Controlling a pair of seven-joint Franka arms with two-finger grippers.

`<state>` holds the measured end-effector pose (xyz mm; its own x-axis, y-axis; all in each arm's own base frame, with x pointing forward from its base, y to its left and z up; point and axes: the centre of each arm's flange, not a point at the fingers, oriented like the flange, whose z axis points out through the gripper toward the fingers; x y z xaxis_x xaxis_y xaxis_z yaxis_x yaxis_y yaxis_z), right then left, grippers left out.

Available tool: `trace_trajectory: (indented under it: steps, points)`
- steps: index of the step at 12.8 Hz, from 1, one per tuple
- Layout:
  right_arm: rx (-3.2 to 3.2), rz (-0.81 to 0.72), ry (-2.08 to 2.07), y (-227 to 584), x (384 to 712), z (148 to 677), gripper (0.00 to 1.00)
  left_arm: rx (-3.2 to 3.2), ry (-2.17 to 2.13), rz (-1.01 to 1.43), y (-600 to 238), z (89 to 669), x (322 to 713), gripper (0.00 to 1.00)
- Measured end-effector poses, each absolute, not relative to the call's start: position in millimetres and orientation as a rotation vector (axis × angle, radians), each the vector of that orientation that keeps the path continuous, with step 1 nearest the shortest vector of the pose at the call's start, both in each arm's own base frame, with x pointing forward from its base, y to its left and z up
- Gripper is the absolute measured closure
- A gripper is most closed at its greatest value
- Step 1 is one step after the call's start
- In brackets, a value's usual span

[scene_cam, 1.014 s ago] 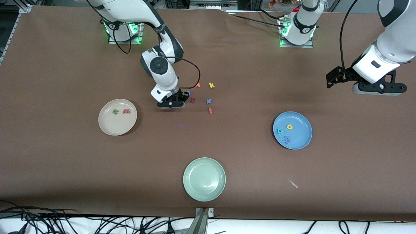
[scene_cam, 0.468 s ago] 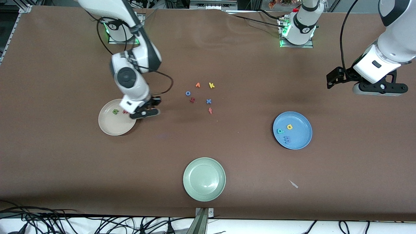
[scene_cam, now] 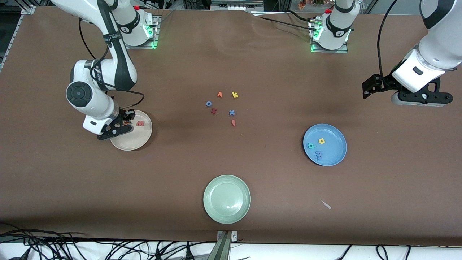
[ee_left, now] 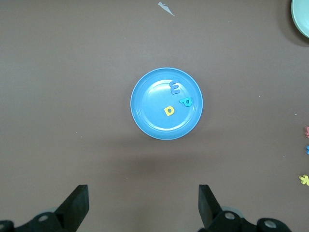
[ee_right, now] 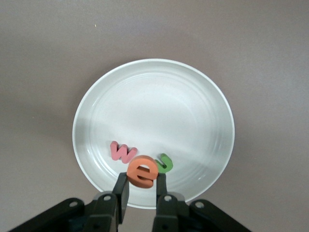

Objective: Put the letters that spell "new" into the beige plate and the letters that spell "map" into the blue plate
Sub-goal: 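Carry the orange e to the white plate and release it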

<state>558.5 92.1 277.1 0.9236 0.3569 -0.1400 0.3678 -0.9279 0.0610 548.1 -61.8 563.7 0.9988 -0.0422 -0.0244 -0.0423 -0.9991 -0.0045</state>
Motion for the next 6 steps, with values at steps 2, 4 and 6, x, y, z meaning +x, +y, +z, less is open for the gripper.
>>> trace_trajectory:
  steps: [2, 4, 6]
  points:
    - [2.992, -0.190, 0.573, 88.3, 559.6, 274.0, 0.73, -3.136, 0.068, 0.038, -62.2, 563.6, 548.1, 0.00]
    - [2.988, -0.188, 0.584, 68.5, 562.8, 268.9, 0.73, -3.136, 0.068, 0.038, -62.3, 563.6, 548.1, 0.00]
    - [2.994, -0.190, 0.573, 54.6, 564.5, 265.3, 0.72, -3.136, 0.069, 0.039, -62.4, 563.5, 548.1, 0.00]
